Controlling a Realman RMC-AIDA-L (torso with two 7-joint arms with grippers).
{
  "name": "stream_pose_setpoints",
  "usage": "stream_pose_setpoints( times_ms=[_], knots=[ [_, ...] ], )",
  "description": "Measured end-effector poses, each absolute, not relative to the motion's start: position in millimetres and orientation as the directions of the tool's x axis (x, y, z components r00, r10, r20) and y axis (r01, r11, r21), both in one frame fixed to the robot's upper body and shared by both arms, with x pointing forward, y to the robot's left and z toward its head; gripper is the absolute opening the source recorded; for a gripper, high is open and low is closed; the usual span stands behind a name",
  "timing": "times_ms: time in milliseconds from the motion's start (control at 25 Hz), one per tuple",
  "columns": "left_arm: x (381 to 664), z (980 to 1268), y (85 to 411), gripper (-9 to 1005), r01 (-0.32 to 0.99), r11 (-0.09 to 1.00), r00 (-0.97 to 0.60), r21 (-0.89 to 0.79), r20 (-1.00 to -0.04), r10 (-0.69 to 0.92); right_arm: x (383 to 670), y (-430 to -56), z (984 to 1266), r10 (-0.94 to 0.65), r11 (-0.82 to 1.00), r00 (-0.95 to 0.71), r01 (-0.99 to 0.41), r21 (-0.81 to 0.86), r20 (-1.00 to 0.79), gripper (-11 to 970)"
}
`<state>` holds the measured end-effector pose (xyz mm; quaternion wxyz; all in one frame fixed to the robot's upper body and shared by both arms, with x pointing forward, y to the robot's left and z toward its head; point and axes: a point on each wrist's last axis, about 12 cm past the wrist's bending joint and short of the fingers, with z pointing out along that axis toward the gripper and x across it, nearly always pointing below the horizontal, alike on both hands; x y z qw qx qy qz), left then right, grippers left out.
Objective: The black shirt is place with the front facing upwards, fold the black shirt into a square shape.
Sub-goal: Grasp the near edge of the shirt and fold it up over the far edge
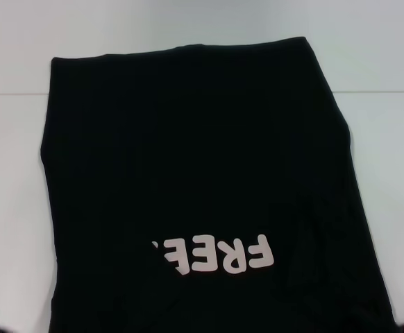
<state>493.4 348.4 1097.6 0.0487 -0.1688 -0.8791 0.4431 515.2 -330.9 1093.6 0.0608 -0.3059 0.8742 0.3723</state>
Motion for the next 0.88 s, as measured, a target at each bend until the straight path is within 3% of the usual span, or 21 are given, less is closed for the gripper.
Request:
stream_pose_setpoints(
  times_ms=[200, 520, 880],
  knots=[
    [519, 1118, 352, 40, 0.257, 0.552, -0.961, -0.794, -0.147, 0.235, 529, -341, 1101, -0.333, 0.586, -0.869, -0.495, 0.642, -0.365, 47],
    [585, 1142, 369, 41, 0.207, 0.696, -0.925, -0.688, -0.369, -0.090, 581, -354, 1123, 0.074, 0.686, -0.891, -0.280, 0.671, -0.447, 48],
    [615, 1132, 361, 41, 0.172, 0.718, -0.759, -0.674, -0.555, -0.339, 628, -330, 1135, 0.289, 0.688, -0.744, -0.275, 0.671, -0.602, 49]
  ],
)
